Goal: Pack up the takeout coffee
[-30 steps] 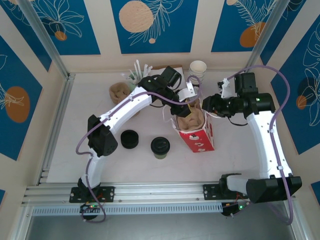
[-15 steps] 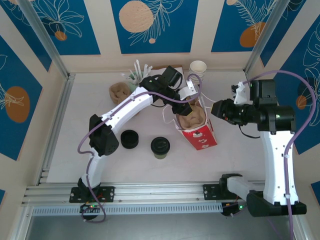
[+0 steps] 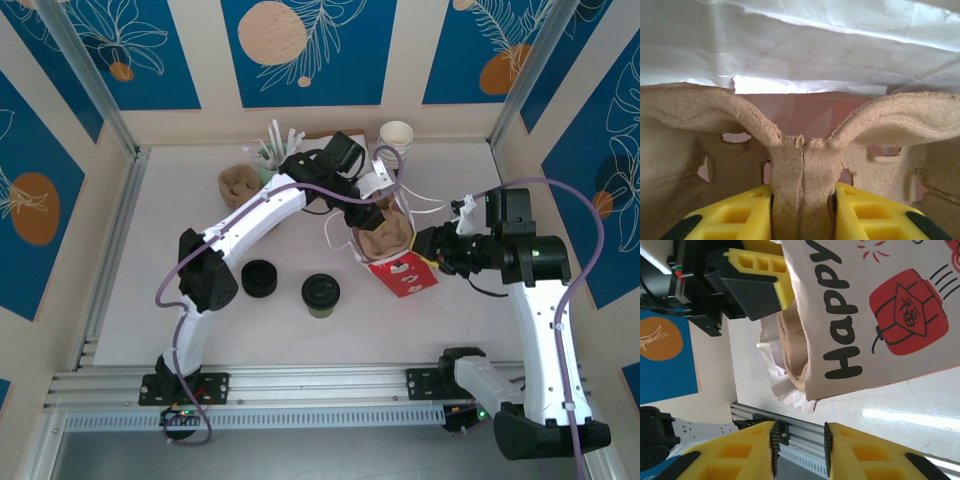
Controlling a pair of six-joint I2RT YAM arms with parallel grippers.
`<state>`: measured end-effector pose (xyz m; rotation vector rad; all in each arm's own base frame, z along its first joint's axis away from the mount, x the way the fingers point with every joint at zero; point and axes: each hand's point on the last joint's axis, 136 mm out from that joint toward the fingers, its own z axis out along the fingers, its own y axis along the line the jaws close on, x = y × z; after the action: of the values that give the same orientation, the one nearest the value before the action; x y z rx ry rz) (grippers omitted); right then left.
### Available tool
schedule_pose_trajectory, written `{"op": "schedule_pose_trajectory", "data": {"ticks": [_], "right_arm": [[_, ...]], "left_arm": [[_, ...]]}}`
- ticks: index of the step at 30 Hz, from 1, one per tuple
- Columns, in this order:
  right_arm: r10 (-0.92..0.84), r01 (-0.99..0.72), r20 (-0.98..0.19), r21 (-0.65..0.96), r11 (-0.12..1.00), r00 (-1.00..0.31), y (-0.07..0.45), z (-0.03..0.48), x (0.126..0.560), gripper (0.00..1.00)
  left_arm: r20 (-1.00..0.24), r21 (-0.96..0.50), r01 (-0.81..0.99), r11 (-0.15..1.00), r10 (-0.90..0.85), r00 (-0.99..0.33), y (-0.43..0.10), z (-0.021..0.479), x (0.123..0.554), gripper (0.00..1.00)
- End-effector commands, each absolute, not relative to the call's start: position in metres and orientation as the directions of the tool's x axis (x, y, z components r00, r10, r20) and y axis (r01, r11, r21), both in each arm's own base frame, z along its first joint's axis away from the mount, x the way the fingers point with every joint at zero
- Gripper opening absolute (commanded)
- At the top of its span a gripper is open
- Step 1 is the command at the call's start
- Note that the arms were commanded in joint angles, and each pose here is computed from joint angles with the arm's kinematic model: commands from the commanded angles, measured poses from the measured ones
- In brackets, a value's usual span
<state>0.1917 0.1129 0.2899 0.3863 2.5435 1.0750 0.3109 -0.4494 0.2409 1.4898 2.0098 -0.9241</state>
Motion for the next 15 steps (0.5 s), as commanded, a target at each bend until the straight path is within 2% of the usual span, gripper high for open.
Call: {"op": "schedule_pose_trajectory", "data": {"ticks": [1,8,15], "right_arm": [[0.379,0.106,-0.192,0.761,0.64,-0.905,0.121,0.289,0.192,0.32],[0.375,0.118,-0.181,0.75,0.651,-0.909,0.123,0.275,0.195,0.32],[0.376,0.131,-0.173,0.741,0.658,-0.91,0.122,0.268,0.198,0.19]], "left_arm": [[-0.734,-0.227,0.956,0.185,0.613,-0.293,-0.459,0.25,0.314,0.3],[-0.736,-0.229,0.955,0.191,0.608,-0.298,-0.462,0.251,0.313,0.3],[-0.724,-0.217,0.955,0.2,0.623,-0.295,-0.463,0.244,0.313,0.3]]}}
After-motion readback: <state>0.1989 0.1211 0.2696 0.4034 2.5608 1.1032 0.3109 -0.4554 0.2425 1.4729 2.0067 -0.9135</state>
